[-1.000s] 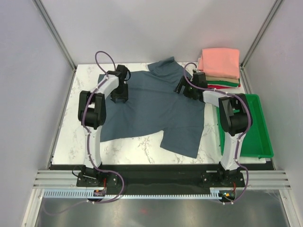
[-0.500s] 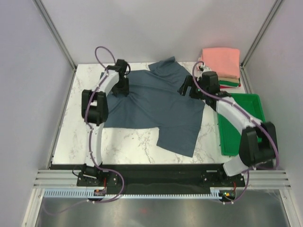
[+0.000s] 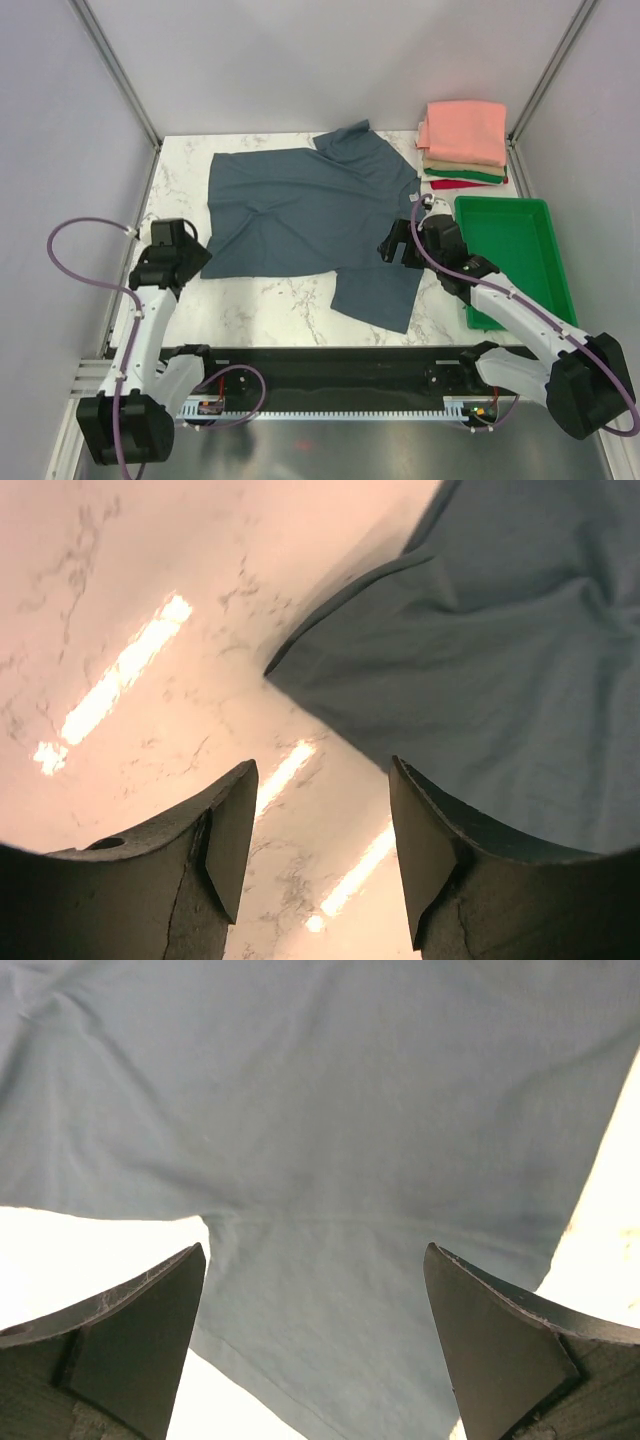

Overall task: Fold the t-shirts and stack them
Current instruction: Fold the tshirt

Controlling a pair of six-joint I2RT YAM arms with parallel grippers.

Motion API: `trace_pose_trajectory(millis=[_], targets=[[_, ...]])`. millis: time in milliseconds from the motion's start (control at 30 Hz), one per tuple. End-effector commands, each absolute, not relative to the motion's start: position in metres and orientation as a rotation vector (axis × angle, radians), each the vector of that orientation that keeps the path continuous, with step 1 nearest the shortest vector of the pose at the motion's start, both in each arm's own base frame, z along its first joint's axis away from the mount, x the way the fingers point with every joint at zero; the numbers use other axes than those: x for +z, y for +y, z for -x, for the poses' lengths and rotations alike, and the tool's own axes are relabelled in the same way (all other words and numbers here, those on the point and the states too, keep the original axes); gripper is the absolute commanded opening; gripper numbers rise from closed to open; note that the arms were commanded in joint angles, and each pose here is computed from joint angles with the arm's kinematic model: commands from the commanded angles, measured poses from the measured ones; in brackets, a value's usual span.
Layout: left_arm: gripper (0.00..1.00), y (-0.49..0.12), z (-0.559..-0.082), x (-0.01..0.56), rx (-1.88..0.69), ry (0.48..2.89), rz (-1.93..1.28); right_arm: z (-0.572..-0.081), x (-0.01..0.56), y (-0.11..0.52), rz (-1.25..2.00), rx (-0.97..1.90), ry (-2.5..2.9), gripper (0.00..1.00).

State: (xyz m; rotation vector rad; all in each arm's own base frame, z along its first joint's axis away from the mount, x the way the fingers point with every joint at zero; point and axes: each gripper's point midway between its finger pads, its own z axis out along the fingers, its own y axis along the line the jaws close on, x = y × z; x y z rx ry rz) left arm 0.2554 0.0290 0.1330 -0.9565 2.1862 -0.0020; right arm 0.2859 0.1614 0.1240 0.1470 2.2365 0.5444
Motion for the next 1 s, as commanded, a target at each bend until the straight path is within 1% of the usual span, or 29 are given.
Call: trace_pose_trajectory(millis=[0, 267, 700, 900, 967], targets=[[0.62, 0.037, -0.257, 0.103, -0.041, 2.103, 1.153, -0.284, 0.127, 0.167, -0.159, 0.596, 2.206, 0.98], [0.6, 0.048, -0.262, 0.073, -0.009, 2.093, 1.25, -0.274, 0.114, 0.165, -0.121, 0.586, 2.236, 0.98], [0.59, 0.046, -0.271, 0.038, -0.024, 2.137, 1.273, -0.269, 0.099, 0.16, -0.1, 0.549, 2.264, 0.98], [0.54, 0.048, -0.275, 0.034, -0.016, 2.127, 1.256, -0.27, 0.094, 0.157, -0.113, 0.535, 2.263, 0.98], [0.5, 0.05, -0.277, 0.033, -0.007, 2.125, 1.242, -0.269, 0.091, 0.156, -0.116, 0.528, 2.271, 0.98]])
